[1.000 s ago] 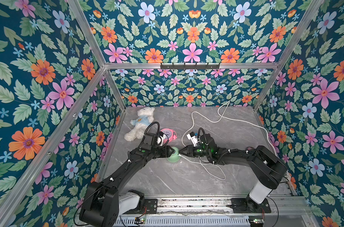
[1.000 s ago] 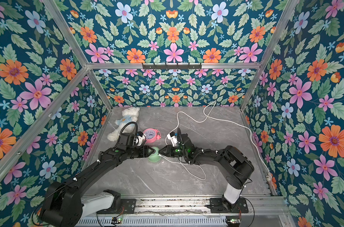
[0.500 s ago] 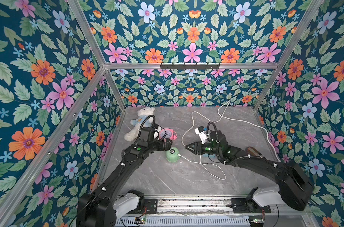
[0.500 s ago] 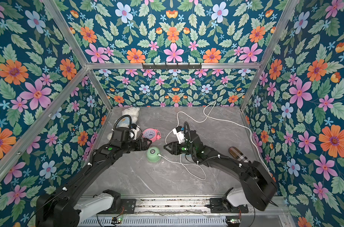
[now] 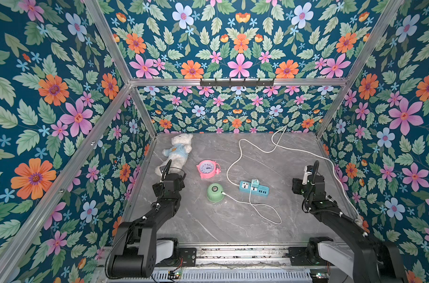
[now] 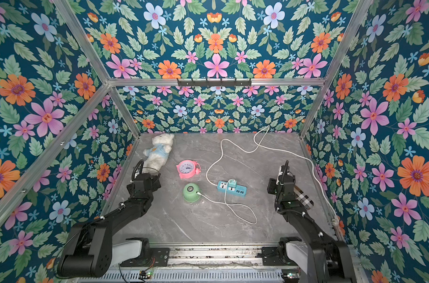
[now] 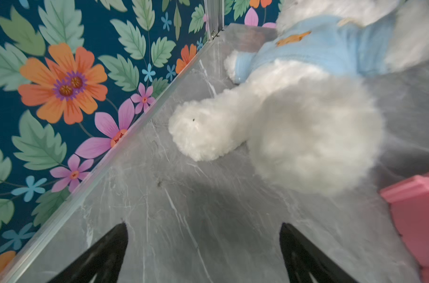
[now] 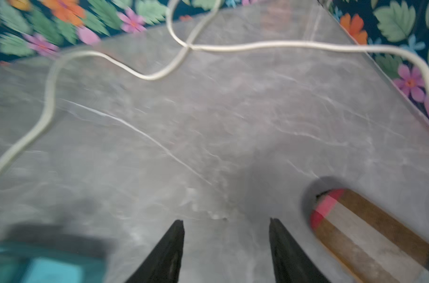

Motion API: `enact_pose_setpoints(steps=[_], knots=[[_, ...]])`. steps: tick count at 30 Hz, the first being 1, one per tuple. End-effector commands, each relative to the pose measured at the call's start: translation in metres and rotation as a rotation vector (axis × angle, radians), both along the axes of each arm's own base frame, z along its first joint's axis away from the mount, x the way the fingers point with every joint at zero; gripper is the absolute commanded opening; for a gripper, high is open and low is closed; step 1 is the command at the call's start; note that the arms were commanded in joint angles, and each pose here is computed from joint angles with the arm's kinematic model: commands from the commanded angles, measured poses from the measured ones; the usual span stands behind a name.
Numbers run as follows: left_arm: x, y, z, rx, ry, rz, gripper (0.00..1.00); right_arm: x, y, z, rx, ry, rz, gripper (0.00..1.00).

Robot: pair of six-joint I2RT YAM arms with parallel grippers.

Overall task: Charge the cordless meat grinders
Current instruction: Reset both arms

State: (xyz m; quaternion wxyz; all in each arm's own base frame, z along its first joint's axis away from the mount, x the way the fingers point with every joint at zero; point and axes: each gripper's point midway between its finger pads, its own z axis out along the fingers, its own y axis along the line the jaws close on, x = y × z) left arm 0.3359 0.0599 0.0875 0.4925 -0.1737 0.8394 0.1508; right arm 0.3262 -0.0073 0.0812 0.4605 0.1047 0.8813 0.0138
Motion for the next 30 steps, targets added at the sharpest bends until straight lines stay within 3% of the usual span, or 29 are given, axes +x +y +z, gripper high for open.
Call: enact_pose_setpoints(steps=[1,2,4,7,8,10,11,14,26,28,29,30], knots=[[0.026,-0.003,0.029,-0.004,-0.214,-0.078,0.99,0.040,-0.005,0.031,-0.084,-0.175,0.040,0.58],[0.031,-0.009,0.032,-0.004,-0.227,-0.120,0.99,0.050,0.002,0.038,-0.101,-0.252,0.089,0.59],[0.031,-0.008,0.048,0.001,-0.360,-0.120,0.99,0.060,0.001,0.024,-0.070,-0.241,0.106,0.58],[0.034,-0.006,0.038,0.002,-0.372,-0.115,0.99,0.044,-0.006,0.022,-0.018,-0.317,0.102,0.60],[0.038,-0.030,0.029,0.014,-0.357,-0.271,0.99,0.043,-0.004,0.028,-0.023,-0.392,0.118,0.60],[0.040,-0.033,0.034,0.041,-0.403,-0.296,0.99,0.039,0.002,0.021,-0.017,-0.332,0.158,0.60],[0.042,-0.024,0.025,0.020,-0.332,-0.235,0.99,0.043,0.002,0.020,-0.014,-0.319,0.155,0.59],[0.043,-0.020,0.027,0.058,-0.343,-0.187,0.99,0.048,-0.005,0.015,-0.003,-0.268,0.115,0.60],[0.051,-0.029,0.022,0.048,-0.305,-0.238,0.99,0.049,-0.008,0.018,0.004,-0.295,0.101,0.65],[0.051,-0.029,0.022,0.049,-0.305,-0.238,0.99,0.048,-0.009,0.018,0.004,-0.296,0.100,0.69],[0.049,-0.028,0.022,0.053,-0.309,-0.237,0.99,0.049,-0.009,0.018,0.003,-0.296,0.099,0.81],[0.048,-0.028,0.024,0.058,-0.321,-0.238,0.99,0.049,-0.009,0.018,0.003,-0.298,0.099,0.99]])
